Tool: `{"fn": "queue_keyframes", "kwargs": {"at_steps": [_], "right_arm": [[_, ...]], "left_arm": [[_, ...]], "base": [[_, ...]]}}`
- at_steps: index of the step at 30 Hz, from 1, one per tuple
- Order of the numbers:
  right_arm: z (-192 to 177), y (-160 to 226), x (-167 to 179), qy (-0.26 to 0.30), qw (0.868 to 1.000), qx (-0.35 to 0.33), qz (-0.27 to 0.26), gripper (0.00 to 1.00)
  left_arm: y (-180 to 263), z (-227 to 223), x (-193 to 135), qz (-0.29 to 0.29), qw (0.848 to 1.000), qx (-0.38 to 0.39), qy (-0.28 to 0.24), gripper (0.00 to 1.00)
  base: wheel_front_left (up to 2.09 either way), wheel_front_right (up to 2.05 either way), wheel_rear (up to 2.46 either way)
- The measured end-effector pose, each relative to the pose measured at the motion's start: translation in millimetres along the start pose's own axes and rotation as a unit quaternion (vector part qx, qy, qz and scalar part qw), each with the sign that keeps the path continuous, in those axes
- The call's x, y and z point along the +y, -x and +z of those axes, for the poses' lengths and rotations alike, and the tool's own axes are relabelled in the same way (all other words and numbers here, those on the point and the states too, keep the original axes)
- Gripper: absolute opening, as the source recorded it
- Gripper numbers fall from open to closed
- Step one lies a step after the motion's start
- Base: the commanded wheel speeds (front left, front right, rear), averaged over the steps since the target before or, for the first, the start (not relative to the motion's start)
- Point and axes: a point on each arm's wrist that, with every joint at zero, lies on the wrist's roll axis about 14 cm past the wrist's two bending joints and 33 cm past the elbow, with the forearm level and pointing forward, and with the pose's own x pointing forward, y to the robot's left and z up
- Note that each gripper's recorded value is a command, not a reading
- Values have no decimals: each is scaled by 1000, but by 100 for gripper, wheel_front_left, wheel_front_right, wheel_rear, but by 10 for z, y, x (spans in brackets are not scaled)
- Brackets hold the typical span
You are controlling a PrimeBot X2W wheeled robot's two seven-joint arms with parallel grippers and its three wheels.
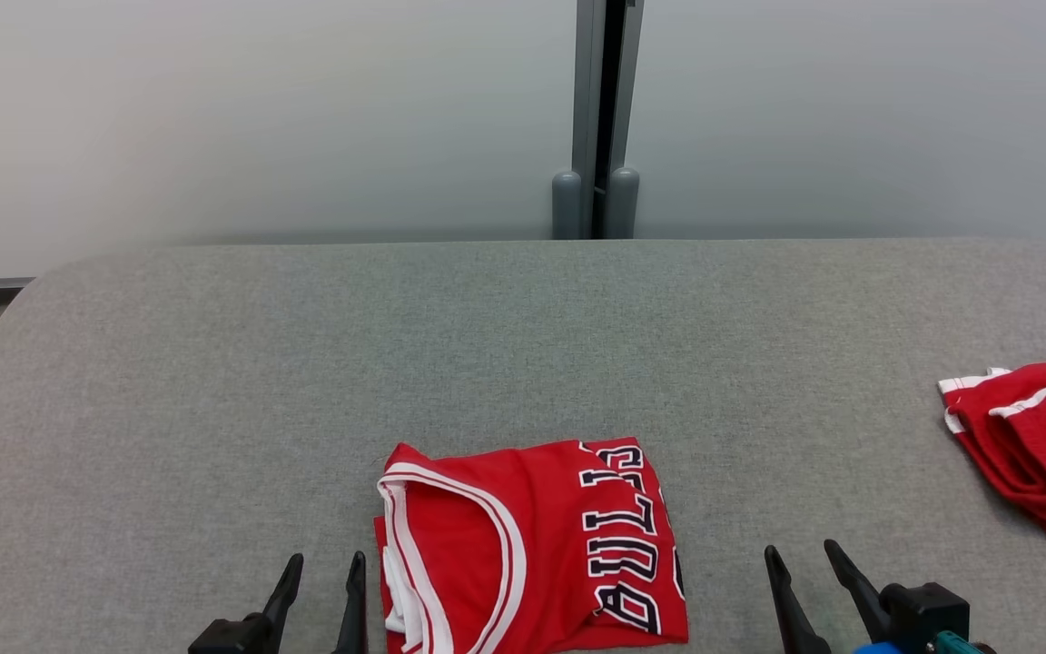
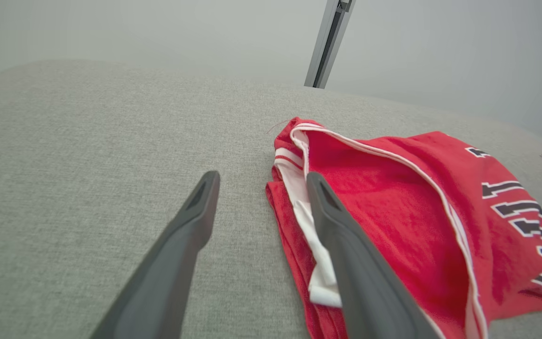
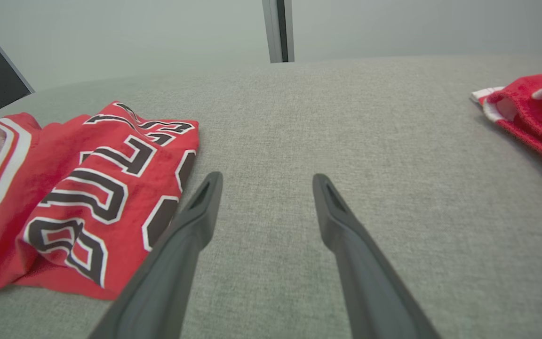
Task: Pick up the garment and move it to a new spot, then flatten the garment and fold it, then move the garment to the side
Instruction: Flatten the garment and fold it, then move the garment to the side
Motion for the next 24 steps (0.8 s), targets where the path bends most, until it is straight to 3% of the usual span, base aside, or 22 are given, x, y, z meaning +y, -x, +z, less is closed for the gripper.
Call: {"fn": "queue_keyframes", "kwargs": {"at_steps": [9,16,24], "right_arm": [[-67,-4,79,-3,1000,11,12,100],[77,-347,525,16,996,4,86,100],[-391,-548,644,58,985,112,114,100]], "left_arm": [[67,-22,1,1,1000,0,-1,100],[100,-55,79,16,1000,5,5,100],[190,-130,232,45,999,14,15,100]], "base": [[0,0,0],[0,0,0],[0,0,0]]}}
